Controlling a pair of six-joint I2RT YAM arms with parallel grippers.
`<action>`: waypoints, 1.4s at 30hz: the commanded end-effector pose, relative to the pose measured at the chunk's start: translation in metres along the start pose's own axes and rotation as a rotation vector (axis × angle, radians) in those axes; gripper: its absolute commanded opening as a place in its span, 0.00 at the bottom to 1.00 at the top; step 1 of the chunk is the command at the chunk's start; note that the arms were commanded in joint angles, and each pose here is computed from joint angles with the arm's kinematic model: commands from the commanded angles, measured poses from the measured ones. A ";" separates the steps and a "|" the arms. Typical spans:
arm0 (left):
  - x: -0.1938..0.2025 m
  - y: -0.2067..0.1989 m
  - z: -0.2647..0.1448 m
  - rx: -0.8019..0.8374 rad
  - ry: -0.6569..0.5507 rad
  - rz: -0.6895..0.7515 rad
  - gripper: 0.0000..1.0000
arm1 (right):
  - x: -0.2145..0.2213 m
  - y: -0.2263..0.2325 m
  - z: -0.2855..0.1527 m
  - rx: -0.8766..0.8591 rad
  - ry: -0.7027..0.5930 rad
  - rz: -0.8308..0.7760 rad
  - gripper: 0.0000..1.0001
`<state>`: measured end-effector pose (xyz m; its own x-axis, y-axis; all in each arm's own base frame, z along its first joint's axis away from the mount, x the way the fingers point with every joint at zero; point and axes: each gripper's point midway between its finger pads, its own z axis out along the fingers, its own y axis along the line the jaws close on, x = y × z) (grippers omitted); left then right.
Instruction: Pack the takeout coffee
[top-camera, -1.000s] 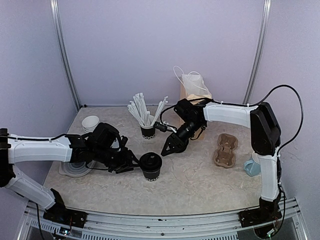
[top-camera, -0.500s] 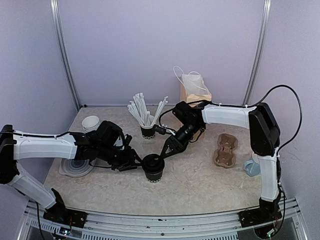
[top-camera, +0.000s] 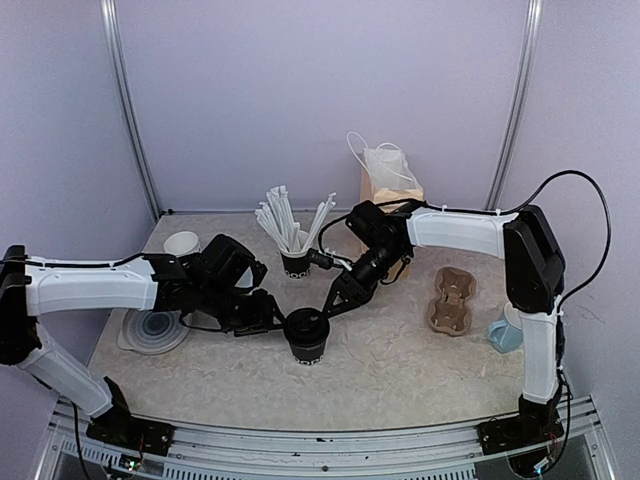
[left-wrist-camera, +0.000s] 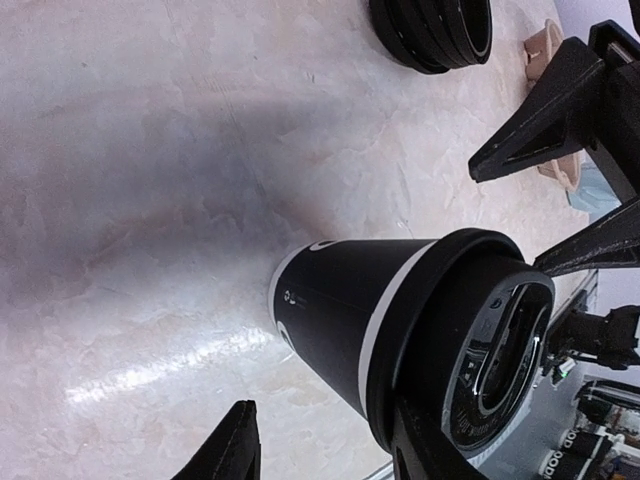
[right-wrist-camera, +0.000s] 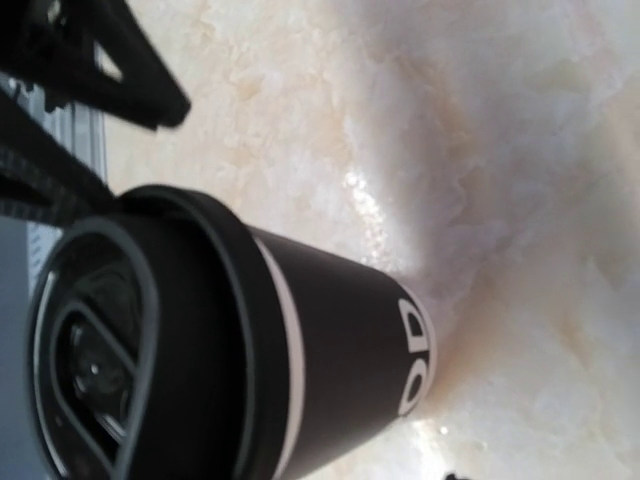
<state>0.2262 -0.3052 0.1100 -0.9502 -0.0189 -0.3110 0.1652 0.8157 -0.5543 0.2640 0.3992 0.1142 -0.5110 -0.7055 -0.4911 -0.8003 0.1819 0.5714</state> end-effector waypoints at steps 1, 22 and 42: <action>-0.024 -0.009 -0.019 -0.065 -0.109 0.094 0.47 | -0.008 0.021 -0.011 0.039 0.004 -0.097 0.54; -0.114 -0.120 -0.161 0.006 -0.710 0.548 0.99 | -0.046 0.068 -0.125 0.055 -0.246 -0.370 0.62; -0.094 -0.155 -0.095 -0.016 -0.360 0.943 0.76 | 0.004 0.065 -0.226 0.273 -0.510 -0.424 0.99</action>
<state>0.3055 -0.3530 0.3310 -0.2259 0.3465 -0.9104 0.6219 0.7706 0.1390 0.2758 0.2637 0.3088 -0.1749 -0.3549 -0.9184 -0.9817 0.1347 0.1349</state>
